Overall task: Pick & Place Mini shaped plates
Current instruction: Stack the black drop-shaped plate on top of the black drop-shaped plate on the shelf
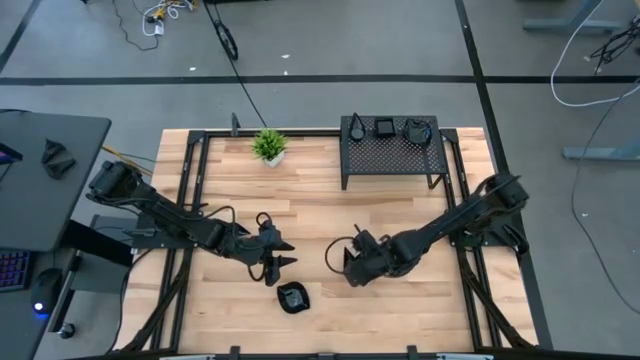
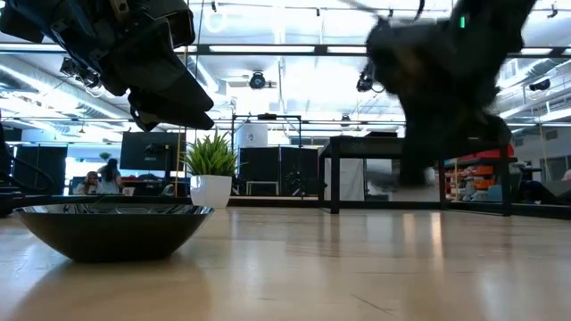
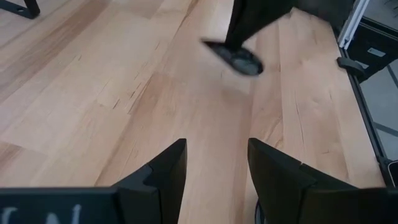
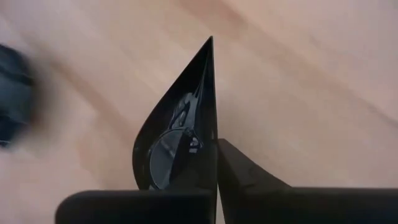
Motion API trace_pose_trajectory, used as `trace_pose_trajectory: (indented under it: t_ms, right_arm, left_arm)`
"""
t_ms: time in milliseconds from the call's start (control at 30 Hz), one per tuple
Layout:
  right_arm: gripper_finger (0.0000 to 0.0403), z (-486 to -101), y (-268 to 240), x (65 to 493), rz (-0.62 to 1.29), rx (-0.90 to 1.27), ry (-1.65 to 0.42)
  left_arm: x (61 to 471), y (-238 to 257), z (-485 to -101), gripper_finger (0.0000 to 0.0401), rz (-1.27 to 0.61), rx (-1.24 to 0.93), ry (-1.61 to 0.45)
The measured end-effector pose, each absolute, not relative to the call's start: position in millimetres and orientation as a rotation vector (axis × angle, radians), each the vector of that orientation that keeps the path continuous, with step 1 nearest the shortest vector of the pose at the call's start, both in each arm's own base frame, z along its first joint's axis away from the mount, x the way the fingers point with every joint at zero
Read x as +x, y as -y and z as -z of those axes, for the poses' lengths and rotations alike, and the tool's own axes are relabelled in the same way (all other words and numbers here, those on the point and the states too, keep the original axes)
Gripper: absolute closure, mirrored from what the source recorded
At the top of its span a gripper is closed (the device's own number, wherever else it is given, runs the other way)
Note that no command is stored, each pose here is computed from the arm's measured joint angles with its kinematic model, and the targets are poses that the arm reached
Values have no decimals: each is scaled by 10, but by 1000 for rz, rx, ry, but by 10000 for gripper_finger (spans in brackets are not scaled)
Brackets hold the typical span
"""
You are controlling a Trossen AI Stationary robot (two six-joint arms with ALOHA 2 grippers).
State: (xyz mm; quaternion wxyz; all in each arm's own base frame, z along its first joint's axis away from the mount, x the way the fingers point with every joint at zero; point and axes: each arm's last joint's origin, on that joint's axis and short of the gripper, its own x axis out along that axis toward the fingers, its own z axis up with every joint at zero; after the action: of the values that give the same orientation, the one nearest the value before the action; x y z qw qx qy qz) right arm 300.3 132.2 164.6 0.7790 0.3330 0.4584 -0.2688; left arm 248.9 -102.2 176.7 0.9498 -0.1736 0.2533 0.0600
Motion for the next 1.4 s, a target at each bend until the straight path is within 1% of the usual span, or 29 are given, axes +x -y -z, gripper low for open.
trace_pose_trajectory:
  t_ms: [167, 367, 567, 667, 833, 1033, 1200, 1400]
  right_arm:
    - [401, -2166, -1164, 2895, 547, 776, -815]
    - [402, -2914, -631, 2735, 555, 739, -612]
    - [402, -3488, 121, 2718, 715, 626, -601]
    - [402, -3627, 554, 2722, 754, 614, -604]
    - [403, -3580, 1240, 2737, 769, 636, -665]
    - [403, -3286, 1834, 2826, 783, 629, -787]
    - [403, -3080, 2136, 2812, 812, 654, -850]
    - [403, -3004, 2243, 2780, 835, 670, -873]
  left_arm:
    - [2489, 1023, -1767, 224, -122, -354, -515]
    - [2490, 1022, -1768, 224, -125, -352, -513]
    - [2493, 1014, -1768, 224, -127, -348, -512]
    - [2493, 1013, -1769, 224, -131, -345, -510]
    - [2493, 1012, -1769, 224, -132, -344, -510]
    - [2493, 1012, -1768, 224, -133, -344, -510]
    - [2493, 1012, -1768, 224, -133, -345, -510]
    - [2492, 1012, -1768, 224, -135, -351, -510]
